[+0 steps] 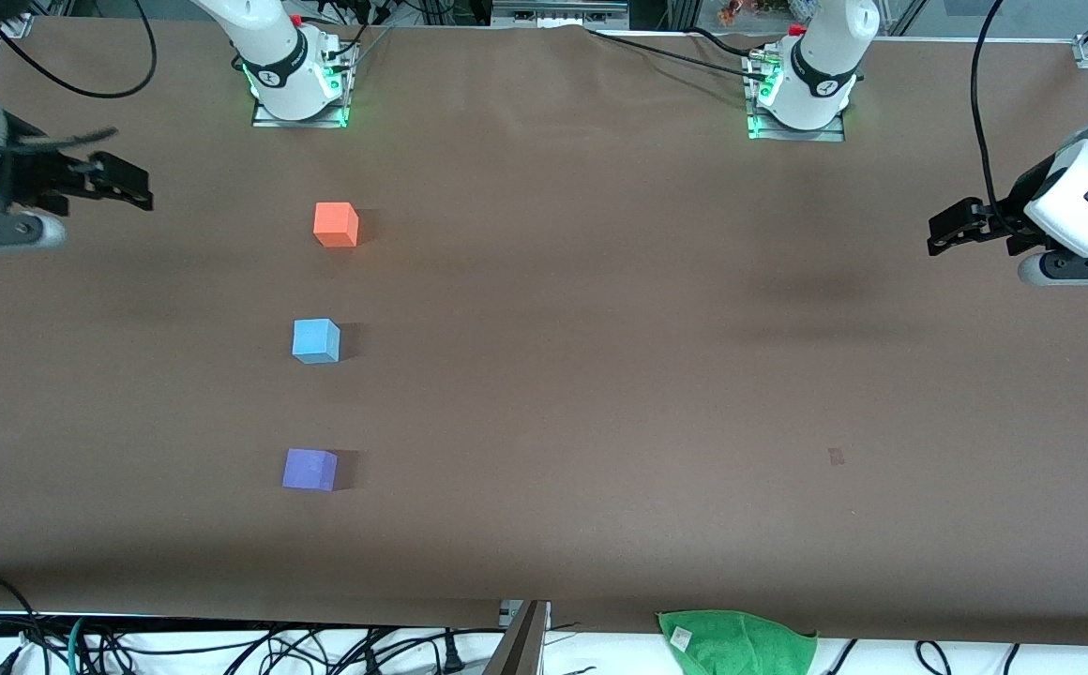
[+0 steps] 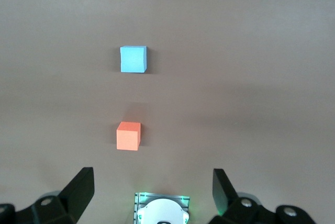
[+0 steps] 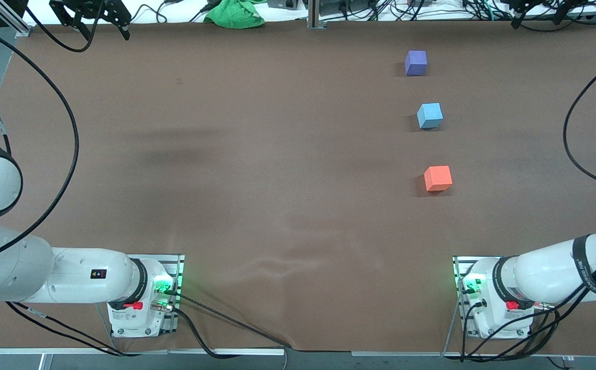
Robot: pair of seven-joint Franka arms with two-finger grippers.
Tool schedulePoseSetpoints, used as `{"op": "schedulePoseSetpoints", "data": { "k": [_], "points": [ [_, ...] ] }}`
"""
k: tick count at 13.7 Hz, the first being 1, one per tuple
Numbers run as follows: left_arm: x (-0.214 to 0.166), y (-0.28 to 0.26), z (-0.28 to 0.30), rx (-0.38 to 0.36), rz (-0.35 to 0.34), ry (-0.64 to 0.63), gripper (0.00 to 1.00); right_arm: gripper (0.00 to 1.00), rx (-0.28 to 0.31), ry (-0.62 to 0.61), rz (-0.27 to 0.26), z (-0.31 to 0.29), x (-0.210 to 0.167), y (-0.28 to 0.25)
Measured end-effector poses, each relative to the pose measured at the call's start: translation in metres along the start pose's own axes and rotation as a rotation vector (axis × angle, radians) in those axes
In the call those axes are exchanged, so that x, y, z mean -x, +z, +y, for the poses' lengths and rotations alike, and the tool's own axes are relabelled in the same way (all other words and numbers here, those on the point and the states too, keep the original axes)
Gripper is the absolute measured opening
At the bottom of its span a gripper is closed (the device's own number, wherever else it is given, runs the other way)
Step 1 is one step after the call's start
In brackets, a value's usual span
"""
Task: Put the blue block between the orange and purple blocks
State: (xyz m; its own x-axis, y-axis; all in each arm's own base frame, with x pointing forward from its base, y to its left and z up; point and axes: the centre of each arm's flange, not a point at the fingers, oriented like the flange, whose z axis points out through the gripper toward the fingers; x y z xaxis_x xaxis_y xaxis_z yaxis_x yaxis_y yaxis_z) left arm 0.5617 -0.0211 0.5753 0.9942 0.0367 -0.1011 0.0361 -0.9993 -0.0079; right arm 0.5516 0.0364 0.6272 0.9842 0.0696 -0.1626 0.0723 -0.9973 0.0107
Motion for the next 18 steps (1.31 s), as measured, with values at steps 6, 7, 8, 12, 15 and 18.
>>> {"op": "schedulePoseSetpoints", "data": {
  "k": [6, 7, 8, 12, 15, 18],
  "points": [
    [0.000, 0.000, 0.000, 0.000, 0.001, 0.001, 1.00, 1.00, 0.021, -0.023, 0.013, -0.010, 0.019, -0.011],
    [0.000, 0.000, 0.000, 0.000, 0.001, 0.000, 1.00, 1.00, 0.029, -0.034, 0.007, -0.017, 0.019, -0.008],
    [0.000, 0.000, 0.000, 0.000, 0.001, 0.000, 1.00, 1.00, 0.032, -0.038, 0.003, -0.018, 0.019, -0.006],
    [0.000, 0.000, 0.000, 0.000, 0.001, 0.000, 1.00, 1.00, 0.033, -0.030, -0.002, -0.014, 0.017, -0.004],
    [0.000, -0.001, 0.000, 0.000, 0.001, 0.000, 1.00, 1.00, 0.034, -0.024, -0.008, -0.011, 0.015, -0.001],
    [0.000, -0.001, 0.000, 0.000, 0.001, 0.000, 1.00, 1.00, 0.034, -0.024, -0.012, -0.010, 0.014, 0.001]
  ]
}}
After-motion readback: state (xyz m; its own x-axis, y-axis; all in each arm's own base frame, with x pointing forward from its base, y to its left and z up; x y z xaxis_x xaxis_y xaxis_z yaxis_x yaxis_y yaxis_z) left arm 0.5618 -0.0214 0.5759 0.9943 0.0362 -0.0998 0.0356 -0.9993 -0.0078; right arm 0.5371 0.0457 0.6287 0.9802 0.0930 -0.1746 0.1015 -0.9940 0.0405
